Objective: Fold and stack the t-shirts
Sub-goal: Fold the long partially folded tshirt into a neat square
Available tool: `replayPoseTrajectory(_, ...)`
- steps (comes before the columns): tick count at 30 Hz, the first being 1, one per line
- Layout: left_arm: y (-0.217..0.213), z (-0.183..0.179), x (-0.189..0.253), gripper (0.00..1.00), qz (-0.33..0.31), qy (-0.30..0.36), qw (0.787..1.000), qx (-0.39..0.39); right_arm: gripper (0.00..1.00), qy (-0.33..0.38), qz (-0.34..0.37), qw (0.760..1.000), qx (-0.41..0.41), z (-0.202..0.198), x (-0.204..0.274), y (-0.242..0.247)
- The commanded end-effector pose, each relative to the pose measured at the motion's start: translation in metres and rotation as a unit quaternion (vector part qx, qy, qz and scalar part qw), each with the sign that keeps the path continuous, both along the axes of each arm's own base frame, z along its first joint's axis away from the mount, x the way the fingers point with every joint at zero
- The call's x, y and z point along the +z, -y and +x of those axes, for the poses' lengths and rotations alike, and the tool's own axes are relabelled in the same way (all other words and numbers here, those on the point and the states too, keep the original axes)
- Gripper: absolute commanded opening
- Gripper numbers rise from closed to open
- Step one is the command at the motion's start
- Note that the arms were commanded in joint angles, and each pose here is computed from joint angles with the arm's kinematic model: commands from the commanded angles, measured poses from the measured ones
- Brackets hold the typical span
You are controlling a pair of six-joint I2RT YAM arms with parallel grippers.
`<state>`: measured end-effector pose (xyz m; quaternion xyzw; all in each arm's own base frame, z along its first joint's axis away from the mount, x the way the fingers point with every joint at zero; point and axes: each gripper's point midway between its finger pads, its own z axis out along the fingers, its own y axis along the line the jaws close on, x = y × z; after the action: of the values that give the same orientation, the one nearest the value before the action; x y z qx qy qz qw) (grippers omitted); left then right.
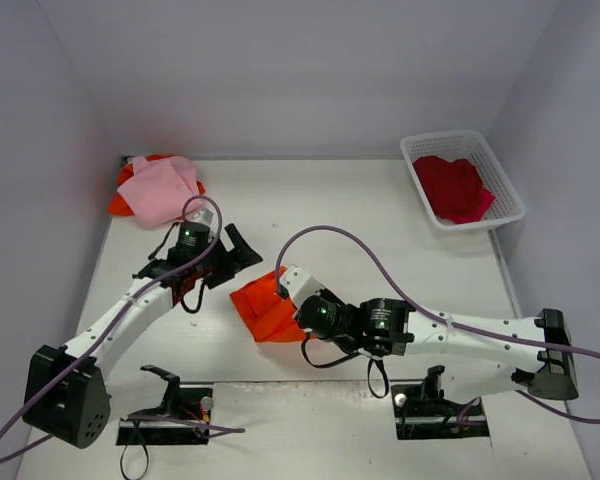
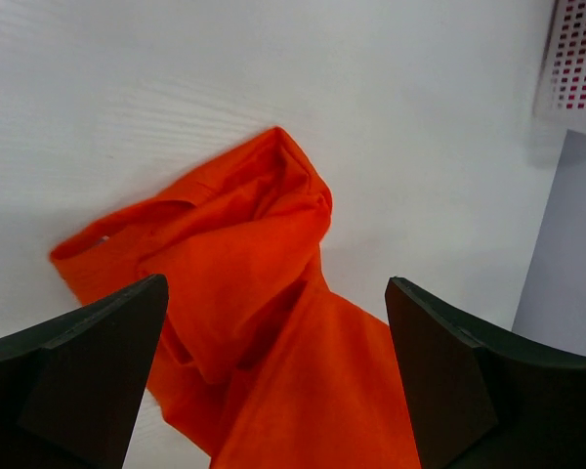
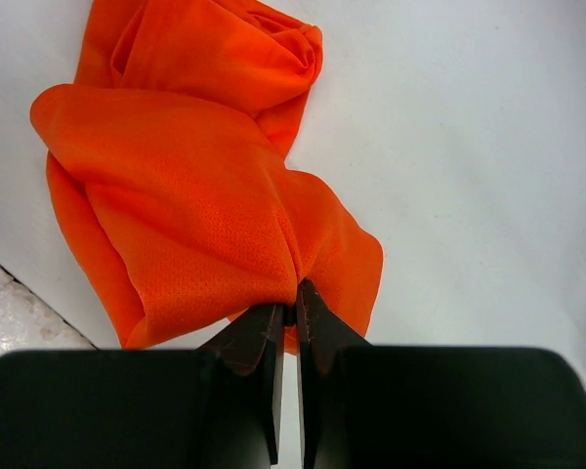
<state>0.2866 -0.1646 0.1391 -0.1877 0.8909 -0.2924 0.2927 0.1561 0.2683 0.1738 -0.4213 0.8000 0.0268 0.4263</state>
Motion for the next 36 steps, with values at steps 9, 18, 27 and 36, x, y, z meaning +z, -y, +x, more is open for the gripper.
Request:
replayPoseTrajectory(9, 0.036, -0.025, -0.003, 0.88, -0.059, 0.016, 0.998, 0.018, 0.0, 0.057, 0.022, 0.997, -0.043, 0.021, 0.032, 0.003)
replayPoseTrajectory(18, 0.043, -0.055, -0.001, 0.88, -0.072, 0.019, 0.997, 0.019, 0.0, 0.065, 0.007, 0.996, -0.052, 0.037, 0.03, 0.001)
replayPoseTrajectory(27, 0.045, -0.081, -0.017, 0.88, -0.065, -0.001, 0.998, 0.009, 0.0, 0.072, 0.011, 0.995, -0.065, 0.069, 0.041, 0.009)
replayPoseTrajectory(36, 0.039, -0.089, -0.025, 0.88, -0.065, 0.0, 0.998, 0.014, 0.0, 0.076, 0.012, 0.994, -0.071, 0.103, 0.047, 0.02)
